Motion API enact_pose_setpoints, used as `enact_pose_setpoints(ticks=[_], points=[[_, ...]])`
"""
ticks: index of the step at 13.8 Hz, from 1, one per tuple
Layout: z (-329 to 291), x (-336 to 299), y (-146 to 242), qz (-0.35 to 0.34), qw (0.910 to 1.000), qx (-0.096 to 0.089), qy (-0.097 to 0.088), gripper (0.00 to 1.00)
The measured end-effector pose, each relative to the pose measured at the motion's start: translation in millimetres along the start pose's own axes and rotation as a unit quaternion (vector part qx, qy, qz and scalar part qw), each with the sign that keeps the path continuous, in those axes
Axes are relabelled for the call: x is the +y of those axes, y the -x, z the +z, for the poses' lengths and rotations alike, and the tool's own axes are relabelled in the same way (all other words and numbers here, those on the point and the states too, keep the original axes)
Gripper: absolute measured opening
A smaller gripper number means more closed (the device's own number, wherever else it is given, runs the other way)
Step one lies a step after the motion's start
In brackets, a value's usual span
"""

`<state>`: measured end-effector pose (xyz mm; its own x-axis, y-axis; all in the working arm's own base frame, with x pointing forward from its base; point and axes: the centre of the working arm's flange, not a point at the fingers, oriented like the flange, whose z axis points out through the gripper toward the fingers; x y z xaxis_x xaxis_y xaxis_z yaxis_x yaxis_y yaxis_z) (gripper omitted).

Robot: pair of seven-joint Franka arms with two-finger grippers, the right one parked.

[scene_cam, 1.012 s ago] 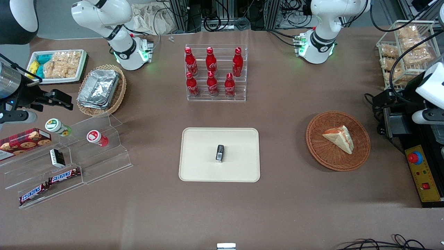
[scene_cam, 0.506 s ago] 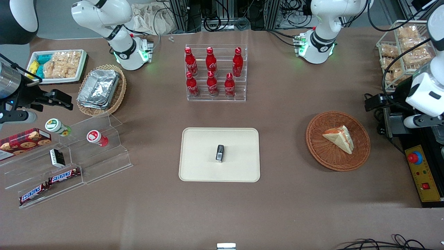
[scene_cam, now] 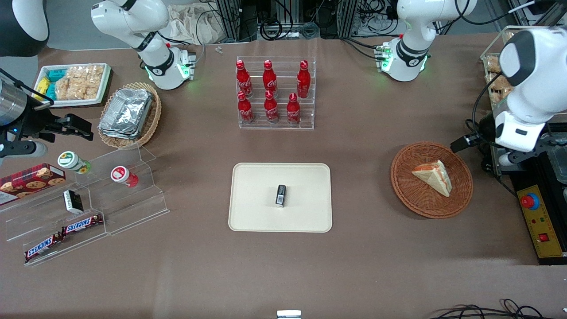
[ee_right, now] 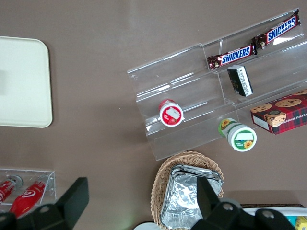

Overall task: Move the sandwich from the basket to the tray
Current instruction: 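Move the left gripper over the wrapped sandwich in the wicker basket, then lower the left gripper and close it on the sandwich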

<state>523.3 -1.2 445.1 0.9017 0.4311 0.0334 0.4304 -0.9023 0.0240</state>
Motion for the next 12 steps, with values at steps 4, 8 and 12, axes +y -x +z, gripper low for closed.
enact_pose_setpoints(ticks=[4, 8, 12], points=[[51.7, -2.2, 2.8, -0.062, 0.9980, -0.009, -0.003, 1.00], [110.3, 1.3, -6.6, -0.089, 0.9957, -0.024, -0.009, 1.00], [163.7, 0.2, -11.1, -0.099, 0.9945, -0.032, -0.012, 1.00]])
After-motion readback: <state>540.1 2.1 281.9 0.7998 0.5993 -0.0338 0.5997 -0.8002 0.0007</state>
